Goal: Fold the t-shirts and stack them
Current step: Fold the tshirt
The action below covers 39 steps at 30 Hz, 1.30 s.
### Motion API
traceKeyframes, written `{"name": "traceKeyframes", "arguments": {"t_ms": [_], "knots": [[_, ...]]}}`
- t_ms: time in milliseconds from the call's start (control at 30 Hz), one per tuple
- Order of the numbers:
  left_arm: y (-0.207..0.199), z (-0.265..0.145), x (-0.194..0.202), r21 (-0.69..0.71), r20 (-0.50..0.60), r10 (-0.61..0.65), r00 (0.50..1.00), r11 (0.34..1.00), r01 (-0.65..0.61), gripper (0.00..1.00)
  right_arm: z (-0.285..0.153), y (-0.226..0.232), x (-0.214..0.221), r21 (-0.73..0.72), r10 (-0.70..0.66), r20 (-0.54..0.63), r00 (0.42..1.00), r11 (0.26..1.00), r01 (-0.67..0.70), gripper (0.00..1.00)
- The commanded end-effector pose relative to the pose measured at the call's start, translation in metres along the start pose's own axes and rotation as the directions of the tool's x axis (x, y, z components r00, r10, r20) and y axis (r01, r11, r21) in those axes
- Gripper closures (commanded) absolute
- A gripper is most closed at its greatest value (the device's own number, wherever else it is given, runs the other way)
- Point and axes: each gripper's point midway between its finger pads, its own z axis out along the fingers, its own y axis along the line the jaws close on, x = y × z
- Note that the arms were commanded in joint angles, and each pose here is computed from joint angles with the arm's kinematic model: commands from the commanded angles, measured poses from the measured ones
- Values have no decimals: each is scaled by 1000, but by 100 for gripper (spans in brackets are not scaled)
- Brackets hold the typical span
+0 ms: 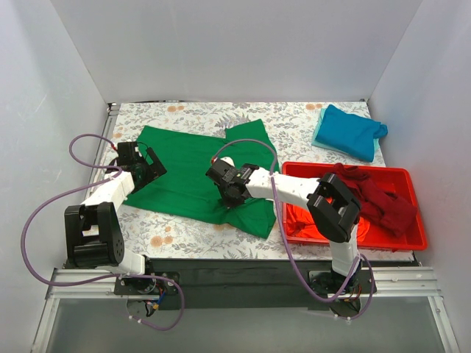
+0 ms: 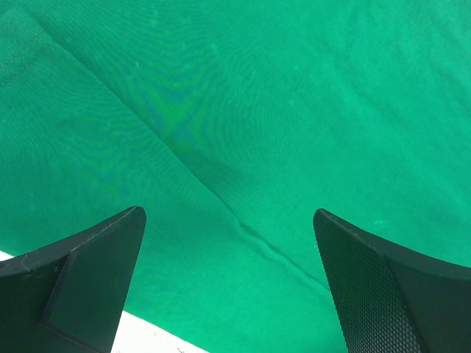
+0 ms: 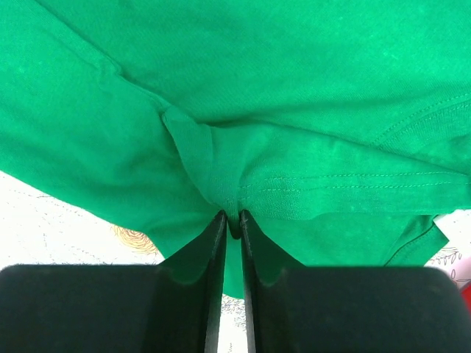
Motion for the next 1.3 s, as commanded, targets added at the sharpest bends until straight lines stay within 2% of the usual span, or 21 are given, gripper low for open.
{"name": "traceKeyframes", "arguments": {"t_ms": [0, 100, 233, 333, 400, 1000, 1100, 1133, 1267], "knots": [[-1, 0, -2, 8, 1, 9, 1000, 1000, -9, 2, -1, 0, -8, -4, 5, 11, 1000, 1000, -5, 80], [0, 0, -1, 7, -1, 9, 1000, 1000, -9, 2, -1, 4, -8, -15, 9, 8, 1000, 1000, -9, 76], [0, 1, 0, 5, -4, 9, 1000, 1000, -9, 2, 0, 4, -10, -14, 10, 10, 1000, 1000, -10, 78], [0, 1, 0, 4, -6, 9, 1000, 1000, -9, 2, -1, 3, -16, -3, 5, 28, 1000, 1000, -5, 93], [0, 1, 0, 4, -7, 8, 1000, 1000, -8, 2, -1, 1, -22, 0, 8, 38, 999, 1000, -8, 99], [-3, 3, 7, 28, -40, 10, 999, 1000, -8, 2, 23, -15, -67, 23, -6, 66, 998, 1000, 5, 98], [-3, 4, 8, 27, -43, 8, 999, 1000, -7, 2, 20, -14, -72, 11, -1, 77, 997, 1000, 0, 87], [-3, 4, 8, 27, -45, 9, 999, 1000, -8, 2, 19, -13, -75, 6, 2, 81, 997, 1000, -2, 80], [-3, 4, 8, 27, -46, 11, 999, 1000, -10, 2, 8, -8, -89, -30, 31, 112, 993, 999, -28, 63]]}}
